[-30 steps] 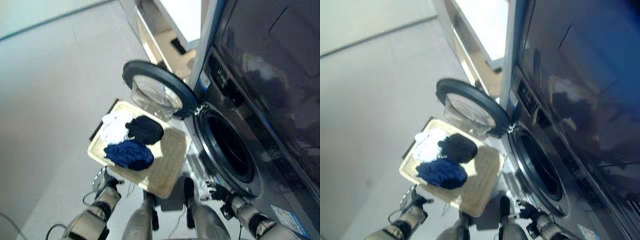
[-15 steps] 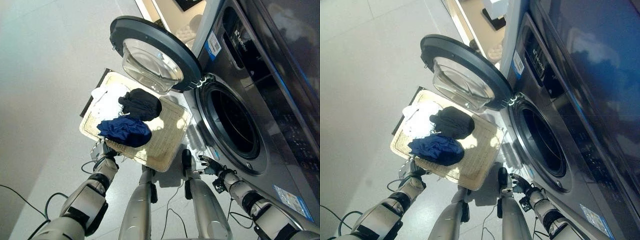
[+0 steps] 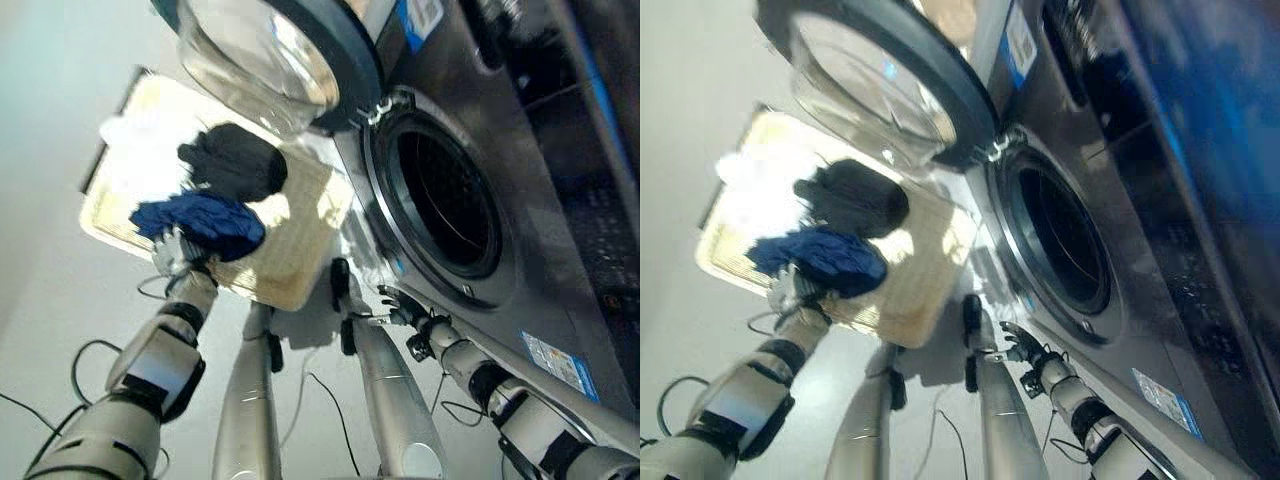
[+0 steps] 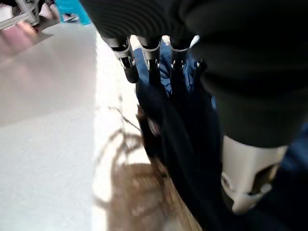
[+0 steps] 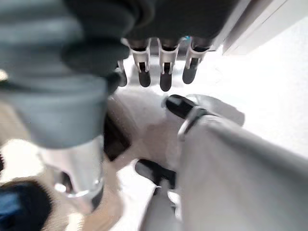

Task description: Put the clothes into the washing machine.

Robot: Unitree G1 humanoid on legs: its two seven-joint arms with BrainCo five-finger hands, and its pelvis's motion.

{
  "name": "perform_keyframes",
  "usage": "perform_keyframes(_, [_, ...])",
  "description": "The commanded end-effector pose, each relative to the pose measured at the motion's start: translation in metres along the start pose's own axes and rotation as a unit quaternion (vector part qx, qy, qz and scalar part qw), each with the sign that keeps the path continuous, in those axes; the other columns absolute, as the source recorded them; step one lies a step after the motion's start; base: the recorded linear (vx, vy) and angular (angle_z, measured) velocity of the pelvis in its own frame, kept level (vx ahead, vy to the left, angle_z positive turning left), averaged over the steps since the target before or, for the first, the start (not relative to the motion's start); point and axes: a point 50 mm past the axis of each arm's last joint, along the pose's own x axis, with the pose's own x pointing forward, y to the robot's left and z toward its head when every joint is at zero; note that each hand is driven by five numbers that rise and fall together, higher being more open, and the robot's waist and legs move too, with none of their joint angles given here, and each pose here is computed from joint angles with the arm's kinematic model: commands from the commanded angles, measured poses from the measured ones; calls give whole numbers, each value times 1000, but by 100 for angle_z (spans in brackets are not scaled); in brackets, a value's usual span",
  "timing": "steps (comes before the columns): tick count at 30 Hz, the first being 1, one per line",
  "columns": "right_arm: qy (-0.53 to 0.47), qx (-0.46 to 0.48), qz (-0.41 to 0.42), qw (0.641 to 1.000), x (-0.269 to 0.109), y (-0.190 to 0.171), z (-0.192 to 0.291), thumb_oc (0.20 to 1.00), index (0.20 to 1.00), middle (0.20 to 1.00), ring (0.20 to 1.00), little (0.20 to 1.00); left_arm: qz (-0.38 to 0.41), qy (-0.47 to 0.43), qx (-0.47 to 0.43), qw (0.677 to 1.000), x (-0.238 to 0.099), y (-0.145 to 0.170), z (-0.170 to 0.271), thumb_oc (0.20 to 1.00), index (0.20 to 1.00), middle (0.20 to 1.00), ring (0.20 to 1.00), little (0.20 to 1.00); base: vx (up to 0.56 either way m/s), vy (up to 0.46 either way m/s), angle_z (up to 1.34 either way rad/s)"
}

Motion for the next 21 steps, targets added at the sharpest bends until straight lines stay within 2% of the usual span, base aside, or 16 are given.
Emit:
perform_keyframes(1, [-27, 32, 7, 999, -6, 9, -5, 1000, 1000, 1000, 1000, 1000, 88, -4, 22, 996, -1, 8, -1, 1000, 1000, 1000, 1000, 1000, 4, -87, -6])
perform_keyframes(6, [-43, 45, 8, 998, -5, 12, 1, 1000, 1000, 1000, 1000, 1000, 132, -20, 2, 991, 3, 19, 14, 1000, 1000, 1000, 1000, 1000, 4, -58, -2])
perform_keyframes(11, [-54, 50, 7, 997, -4, 15, 5, 1000, 1000, 1000, 1000, 1000, 128, -28, 32, 991, 4, 20, 18, 1000, 1000, 1000, 1000, 1000, 2, -47, 1])
perform_keyframes(16, [-62, 57, 1, 996, -2, 9, 12, 1000, 1000, 1000, 1000, 1000, 90, -15, 107, 990, 9, 22, 17, 1000, 1000, 1000, 1000, 1000, 0, -7, 0])
perform_keyframes(19, [-66, 53, 1, 996, -2, 6, 13, 1000, 1000, 1000, 1000, 1000, 48, -3, 96, 994, 12, 21, 18, 1000, 1000, 1000, 1000, 1000, 0, 0, 0])
perform_keyframes(21, [-69, 50, 1, 996, -2, 6, 15, 1000, 1000, 1000, 1000, 1000, 24, 1, 80, 996, 13, 20, 19, 868, 868, 868, 868, 868, 5, 3, -2])
